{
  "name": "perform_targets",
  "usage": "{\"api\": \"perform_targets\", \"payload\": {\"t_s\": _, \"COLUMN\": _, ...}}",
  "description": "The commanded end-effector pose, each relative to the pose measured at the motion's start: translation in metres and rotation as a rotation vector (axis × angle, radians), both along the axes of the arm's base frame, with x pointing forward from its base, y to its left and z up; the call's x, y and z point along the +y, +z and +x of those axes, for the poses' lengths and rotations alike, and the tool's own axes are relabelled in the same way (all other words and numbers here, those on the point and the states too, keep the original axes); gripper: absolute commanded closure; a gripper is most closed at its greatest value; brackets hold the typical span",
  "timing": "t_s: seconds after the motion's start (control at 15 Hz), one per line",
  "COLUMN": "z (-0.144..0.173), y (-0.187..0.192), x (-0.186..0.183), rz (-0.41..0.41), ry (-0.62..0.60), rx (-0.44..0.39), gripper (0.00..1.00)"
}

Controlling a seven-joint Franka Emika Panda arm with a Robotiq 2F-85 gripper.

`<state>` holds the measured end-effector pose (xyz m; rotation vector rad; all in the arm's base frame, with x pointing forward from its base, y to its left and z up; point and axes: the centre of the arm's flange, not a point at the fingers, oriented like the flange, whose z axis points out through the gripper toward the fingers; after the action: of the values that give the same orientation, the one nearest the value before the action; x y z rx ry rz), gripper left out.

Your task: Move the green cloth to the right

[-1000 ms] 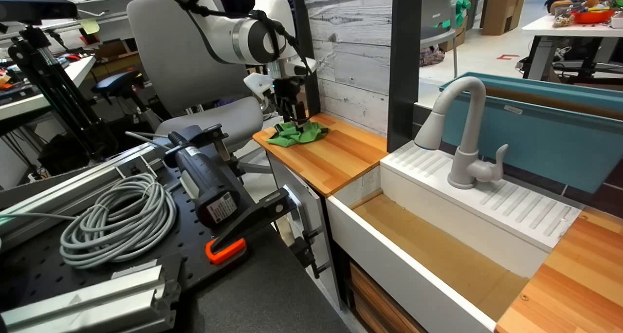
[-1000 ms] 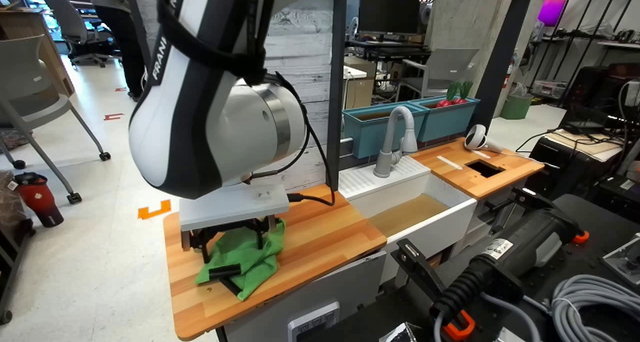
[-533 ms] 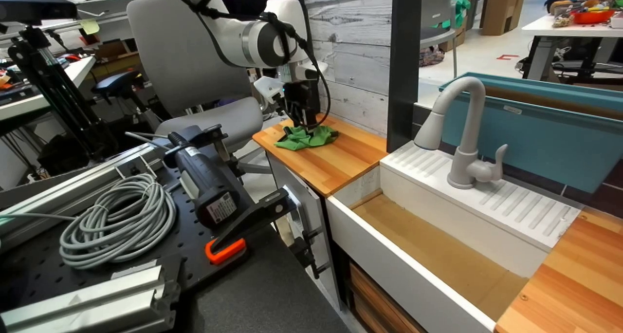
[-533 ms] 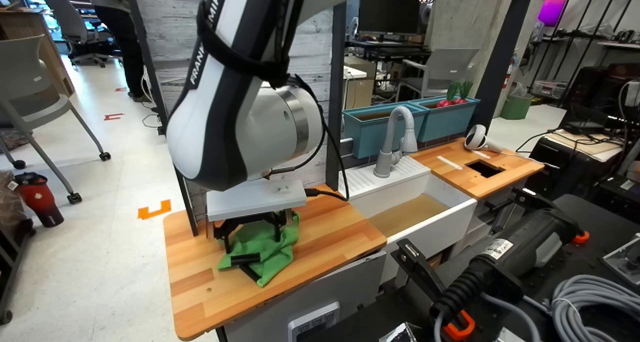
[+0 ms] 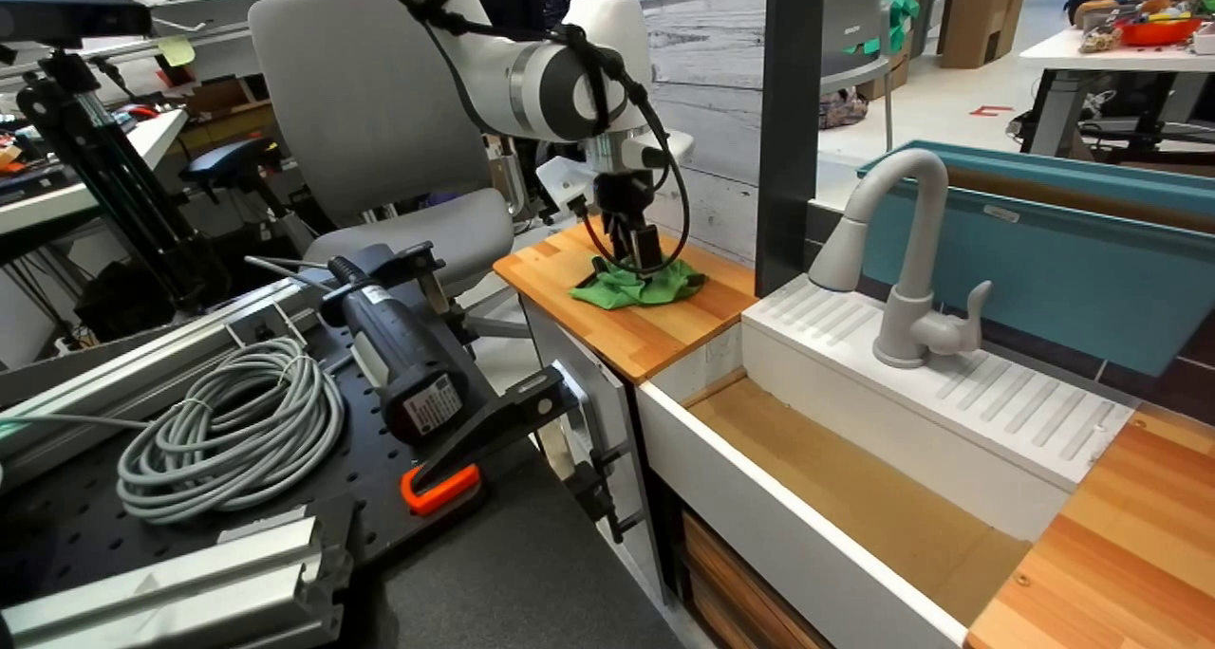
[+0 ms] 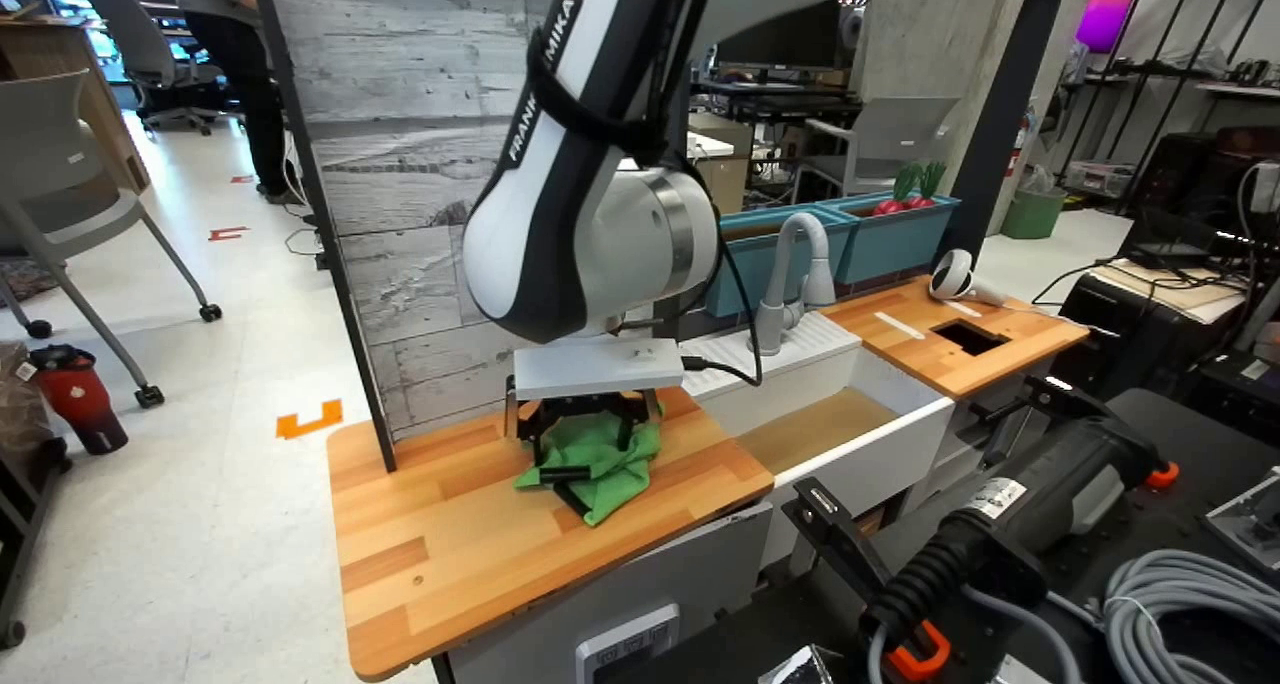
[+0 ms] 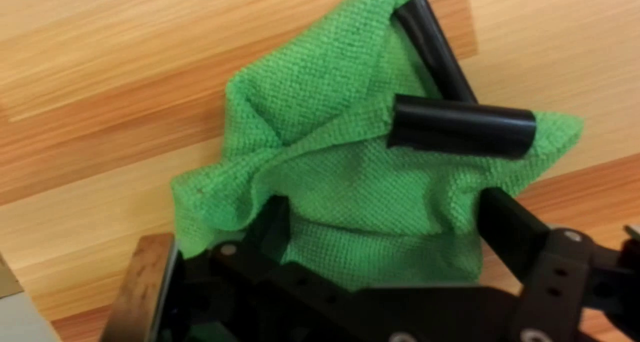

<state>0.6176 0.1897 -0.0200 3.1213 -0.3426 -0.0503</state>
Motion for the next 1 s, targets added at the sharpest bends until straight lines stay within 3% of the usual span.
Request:
{"api": "perform_targets", "payload": {"t_s": 0.0, "z": -0.013, "y": -0.001, "x": -0.042, "rz": 0.02, "ry": -0.057, "rx": -0.013, "gripper": 0.0}}
{"api": "perform_targets", "payload": {"t_s": 0.4, "z": -0.032, "y": 0.018, "x": -0.073, "rz": 0.037, "ry": -0.124, "rx": -0.036, "gripper": 0.0}}
{"api": "perform_targets", "payload": {"t_s": 0.93, "z": -0.055, "y": 0.092, "x": -0.082, "rz": 0.093, "ry": -0.182, "rx": -0.125, "gripper": 0.0}}
